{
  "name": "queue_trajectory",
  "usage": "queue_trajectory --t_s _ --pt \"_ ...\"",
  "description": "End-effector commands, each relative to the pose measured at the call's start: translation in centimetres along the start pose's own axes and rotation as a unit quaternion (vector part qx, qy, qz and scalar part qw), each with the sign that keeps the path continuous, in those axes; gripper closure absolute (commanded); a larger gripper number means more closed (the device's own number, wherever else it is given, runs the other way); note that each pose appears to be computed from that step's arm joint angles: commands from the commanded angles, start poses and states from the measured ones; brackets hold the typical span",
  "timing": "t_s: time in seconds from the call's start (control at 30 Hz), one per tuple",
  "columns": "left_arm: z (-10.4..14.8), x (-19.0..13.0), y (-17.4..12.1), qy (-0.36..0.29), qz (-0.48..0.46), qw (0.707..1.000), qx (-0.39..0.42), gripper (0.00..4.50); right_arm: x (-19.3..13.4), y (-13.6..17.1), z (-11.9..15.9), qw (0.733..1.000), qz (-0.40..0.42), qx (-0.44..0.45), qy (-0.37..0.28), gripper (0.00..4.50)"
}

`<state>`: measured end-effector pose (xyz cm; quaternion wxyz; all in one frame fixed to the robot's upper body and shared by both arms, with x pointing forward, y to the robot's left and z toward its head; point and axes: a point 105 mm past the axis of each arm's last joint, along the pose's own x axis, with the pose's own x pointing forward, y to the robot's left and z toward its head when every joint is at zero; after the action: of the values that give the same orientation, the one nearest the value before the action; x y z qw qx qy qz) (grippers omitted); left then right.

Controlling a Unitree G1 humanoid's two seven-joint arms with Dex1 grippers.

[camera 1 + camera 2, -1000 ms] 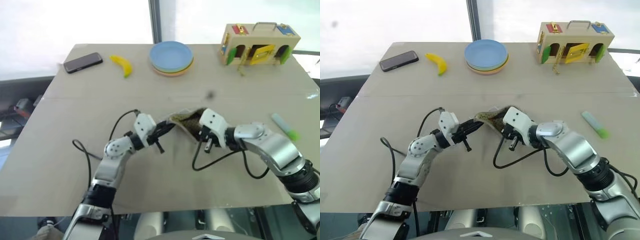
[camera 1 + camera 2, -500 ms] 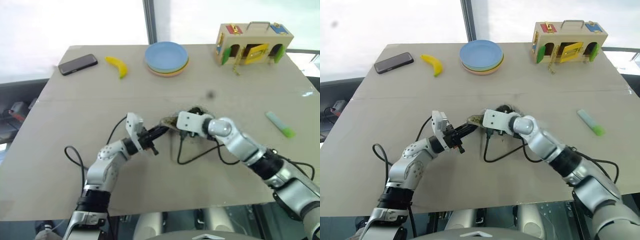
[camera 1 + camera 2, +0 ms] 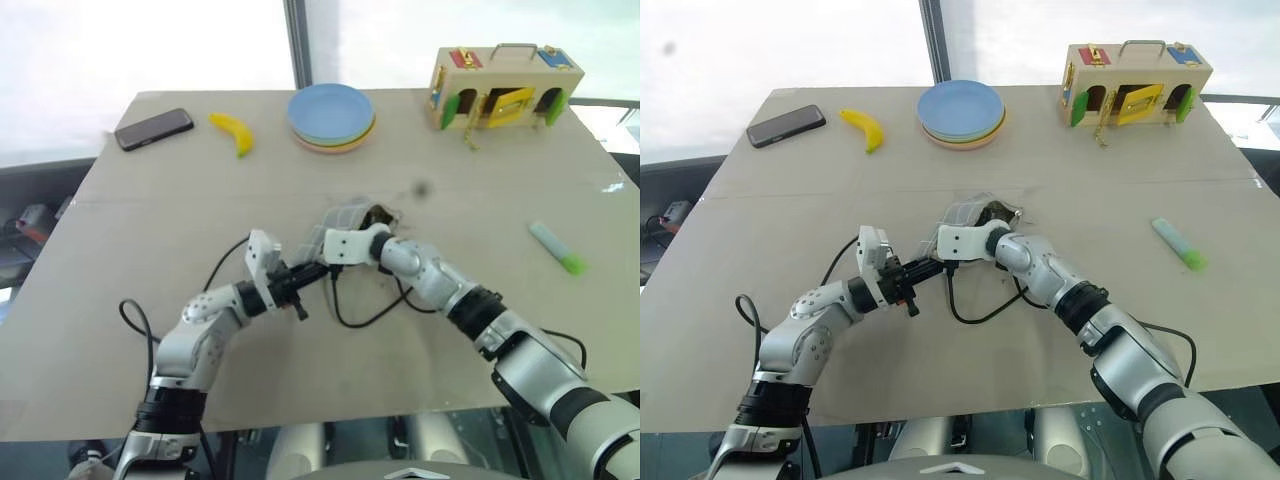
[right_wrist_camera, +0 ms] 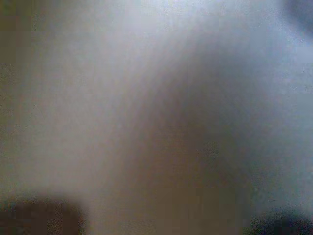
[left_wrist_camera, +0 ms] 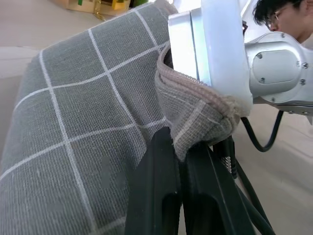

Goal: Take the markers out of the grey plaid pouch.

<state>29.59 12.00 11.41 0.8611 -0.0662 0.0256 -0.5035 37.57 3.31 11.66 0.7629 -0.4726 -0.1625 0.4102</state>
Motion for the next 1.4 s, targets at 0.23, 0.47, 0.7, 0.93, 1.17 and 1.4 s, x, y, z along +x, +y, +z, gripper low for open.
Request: queue_trajectory --t_s 0.23,0.47,0.7,0.93,1.17,1.4 --pt "3.7 1.9 -3.0 -0.022 -0.076 0.997 0.022 4.5 1.0 0.8 -0.8 0.999 0.006 0.032 -0.019 3.83" --pt "4.3 1.0 0.0 -0.033 -0.013 0.999 -0.009 4.5 -2.2 -2.5 0.1 0.998 -0.031 0.031 -0.048 4.2" --pt "3.9 -0.3 0.8 -0.024 -0.04 0.995 -0.089 4.5 -8.1 -4.4 1.9 0.991 0.045 0.117 -0.045 4.2" --pt "3.9 0.6 1.7 -0.024 -0.029 0.998 -0.055 4.5 -10.0 -4.7 3.7 0.982 0.059 0.171 -0.052 4.2" --pt "3.4 0.3 2.3 -0.015 -0.018 0.999 -0.037 4.5 -11.5 -6.0 4.8 0.971 0.039 0.22 -0.081 4.2" --pt "2.3 0.7 2.9 0.01 0.007 0.999 0.043 4.5 -15.0 -13.1 7.6 0.909 -0.092 0.358 -0.194 4.2"
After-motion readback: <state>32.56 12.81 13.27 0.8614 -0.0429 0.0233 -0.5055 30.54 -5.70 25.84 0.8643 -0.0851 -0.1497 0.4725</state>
